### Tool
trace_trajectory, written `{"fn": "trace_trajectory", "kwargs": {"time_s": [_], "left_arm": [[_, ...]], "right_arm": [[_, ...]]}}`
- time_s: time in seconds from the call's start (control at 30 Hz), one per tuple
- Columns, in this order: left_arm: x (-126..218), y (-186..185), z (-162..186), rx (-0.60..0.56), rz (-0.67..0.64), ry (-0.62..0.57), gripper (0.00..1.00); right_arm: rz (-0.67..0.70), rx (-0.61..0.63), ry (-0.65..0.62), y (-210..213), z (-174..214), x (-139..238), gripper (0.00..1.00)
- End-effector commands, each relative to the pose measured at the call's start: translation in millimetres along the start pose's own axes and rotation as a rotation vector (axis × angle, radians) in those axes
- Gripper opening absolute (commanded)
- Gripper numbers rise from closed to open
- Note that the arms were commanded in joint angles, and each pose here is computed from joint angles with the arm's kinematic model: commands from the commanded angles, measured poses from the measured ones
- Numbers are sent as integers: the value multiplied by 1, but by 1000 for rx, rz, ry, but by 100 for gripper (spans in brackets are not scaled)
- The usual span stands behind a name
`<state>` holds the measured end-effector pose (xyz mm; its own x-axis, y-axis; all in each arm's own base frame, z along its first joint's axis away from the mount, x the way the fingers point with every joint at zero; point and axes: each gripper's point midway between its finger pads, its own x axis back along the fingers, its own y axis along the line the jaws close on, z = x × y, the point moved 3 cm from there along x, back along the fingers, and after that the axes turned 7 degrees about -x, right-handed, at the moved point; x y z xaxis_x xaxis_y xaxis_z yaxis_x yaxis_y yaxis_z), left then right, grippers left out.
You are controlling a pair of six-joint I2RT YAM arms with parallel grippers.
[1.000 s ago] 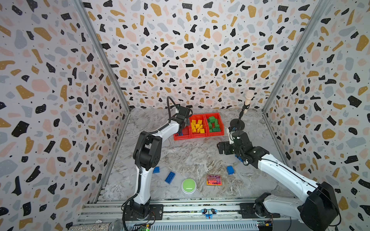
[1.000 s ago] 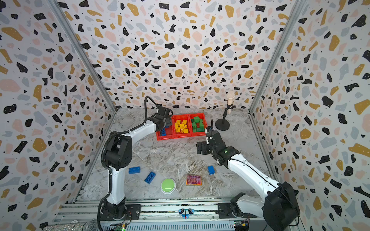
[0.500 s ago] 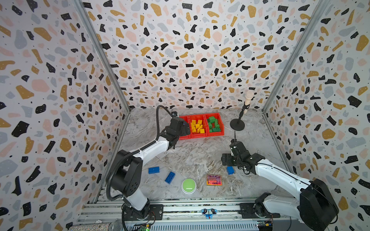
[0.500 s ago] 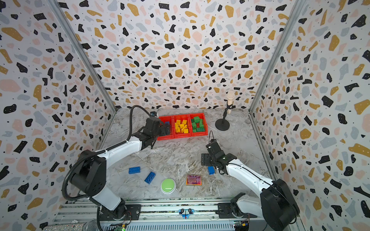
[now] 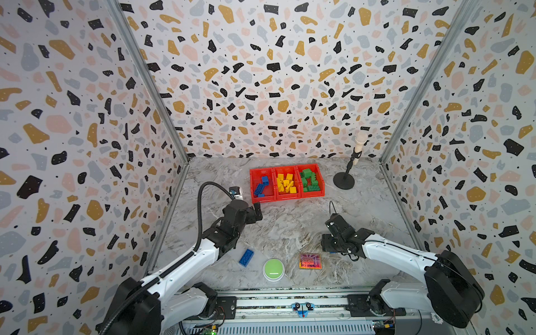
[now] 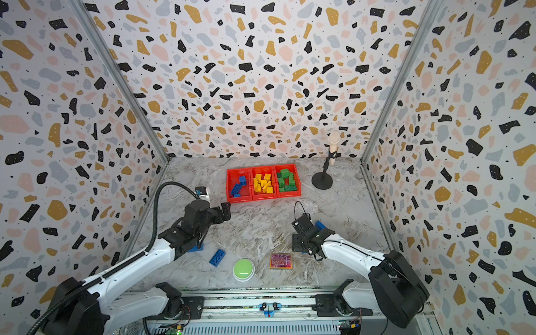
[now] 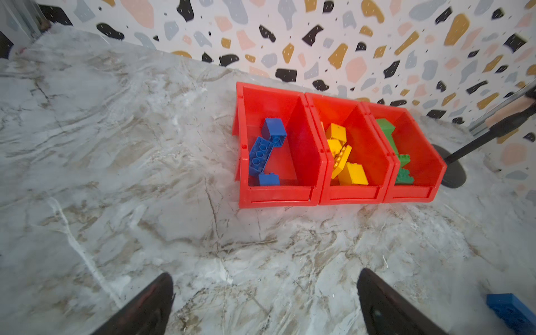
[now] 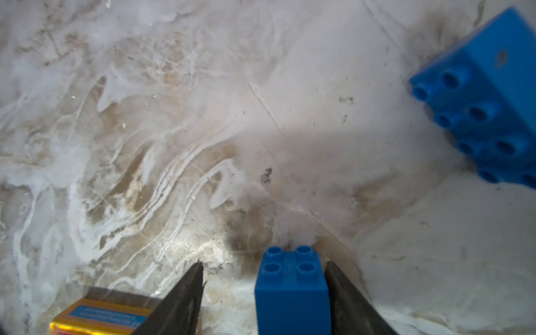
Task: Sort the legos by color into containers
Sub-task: 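Grasp a blue brick with the right gripper while the left gripper withdraws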
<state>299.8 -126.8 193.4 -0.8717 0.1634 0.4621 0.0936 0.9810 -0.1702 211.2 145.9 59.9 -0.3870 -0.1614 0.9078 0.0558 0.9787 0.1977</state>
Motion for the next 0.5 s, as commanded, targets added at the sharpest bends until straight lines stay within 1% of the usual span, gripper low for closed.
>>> {"fn": "trace_trajectory", "kwargs": {"time_s": [0.0,0.07,0.13,0.2,0.23,0.33,0.47], "left_arm": [[6,6,1,17,-18,-22,100],[7,6,4,22,-14,-16,100],[7,6,7,20,-11,-8,100],[9,8,9,15,-15,-4,100],[10,9,9,13,-21,-5,100],[16,13,8,8,-31,-14,100],[24,18,12,7,-39,-15,100]], "right_arm": [[13,-13,8,-2,4,-1,55],[13,-4,11,-1,4,-2,48],[14,11,19,2,4,-3,38],[17,22,23,5,3,-4,31],[12,33,22,9,1,-3,30],[-19,65,-8,26,-14,4,29],[-158,121,-86,73,-52,20,30]]}}
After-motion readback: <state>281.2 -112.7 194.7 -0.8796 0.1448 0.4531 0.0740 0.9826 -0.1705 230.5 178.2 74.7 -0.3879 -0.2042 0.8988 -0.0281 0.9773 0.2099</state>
